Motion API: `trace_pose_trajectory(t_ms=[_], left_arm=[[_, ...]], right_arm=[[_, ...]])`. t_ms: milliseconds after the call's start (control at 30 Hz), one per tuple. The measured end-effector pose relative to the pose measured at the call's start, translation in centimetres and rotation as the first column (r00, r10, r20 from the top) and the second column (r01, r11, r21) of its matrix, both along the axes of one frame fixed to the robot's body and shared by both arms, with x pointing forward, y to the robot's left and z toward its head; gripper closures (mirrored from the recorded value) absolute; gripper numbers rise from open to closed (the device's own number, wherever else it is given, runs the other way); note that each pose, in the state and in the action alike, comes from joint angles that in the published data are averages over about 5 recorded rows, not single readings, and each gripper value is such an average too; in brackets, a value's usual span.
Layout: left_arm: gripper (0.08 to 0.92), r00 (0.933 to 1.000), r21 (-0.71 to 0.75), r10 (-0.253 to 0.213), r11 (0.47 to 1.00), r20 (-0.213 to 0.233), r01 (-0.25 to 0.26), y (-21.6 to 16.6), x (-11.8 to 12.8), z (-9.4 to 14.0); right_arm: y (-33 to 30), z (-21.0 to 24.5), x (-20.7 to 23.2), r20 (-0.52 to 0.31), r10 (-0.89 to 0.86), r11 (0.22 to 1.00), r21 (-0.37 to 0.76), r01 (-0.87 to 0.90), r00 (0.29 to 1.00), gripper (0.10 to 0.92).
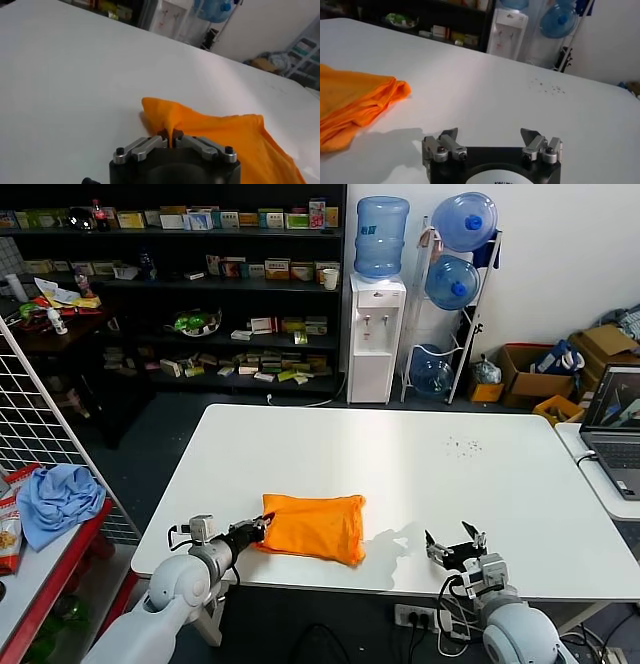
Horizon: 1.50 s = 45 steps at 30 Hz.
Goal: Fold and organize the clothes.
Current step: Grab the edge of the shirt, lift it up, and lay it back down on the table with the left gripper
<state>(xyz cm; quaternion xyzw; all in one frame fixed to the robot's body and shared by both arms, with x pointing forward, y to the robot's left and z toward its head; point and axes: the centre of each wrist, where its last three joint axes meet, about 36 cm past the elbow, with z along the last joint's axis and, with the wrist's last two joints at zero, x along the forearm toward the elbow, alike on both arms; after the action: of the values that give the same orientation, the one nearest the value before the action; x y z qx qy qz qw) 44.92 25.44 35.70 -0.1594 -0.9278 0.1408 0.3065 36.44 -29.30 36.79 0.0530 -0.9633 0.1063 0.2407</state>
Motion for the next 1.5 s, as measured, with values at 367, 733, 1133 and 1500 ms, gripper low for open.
trace_pose_trajectory(t_ms=[367, 733, 1133, 1500], left_arm=[[0.868, 0.9976, 0.077, 0.067, 0.995, 0.017, -0.068, 3.2, -0.4, 0.9], [0.868, 0.9797, 0.314, 0.175, 0.929, 0.098, -0.197, 11.1, 0.5, 2.8], [0.868, 0.9514, 0.636, 0.166, 0.712, 0.259, -0.298, 21.1, 1.7, 5.3], [0.868, 0.9341, 0.798, 0.059, 0.502, 0.352, -0.333, 25.6, 2.1, 6.8]], right_arm=[[0.7, 0.0, 0.1, 0.005, 0.007, 1.0, 0.014, -0.007, 1.0, 0.2], [1.0, 0.3, 0.7, 0.019, 0.024, 1.0, 0.012, -0.024, 1.0, 0.2], [1.2, 0.1, 1.2, 0.027, 0.034, 0.999, 0.018, -0.034, 0.999, 0.2], [1.3, 0.0, 1.4, 0.035, 0.03, 0.999, 0.027, -0.031, 0.999, 0.2]])
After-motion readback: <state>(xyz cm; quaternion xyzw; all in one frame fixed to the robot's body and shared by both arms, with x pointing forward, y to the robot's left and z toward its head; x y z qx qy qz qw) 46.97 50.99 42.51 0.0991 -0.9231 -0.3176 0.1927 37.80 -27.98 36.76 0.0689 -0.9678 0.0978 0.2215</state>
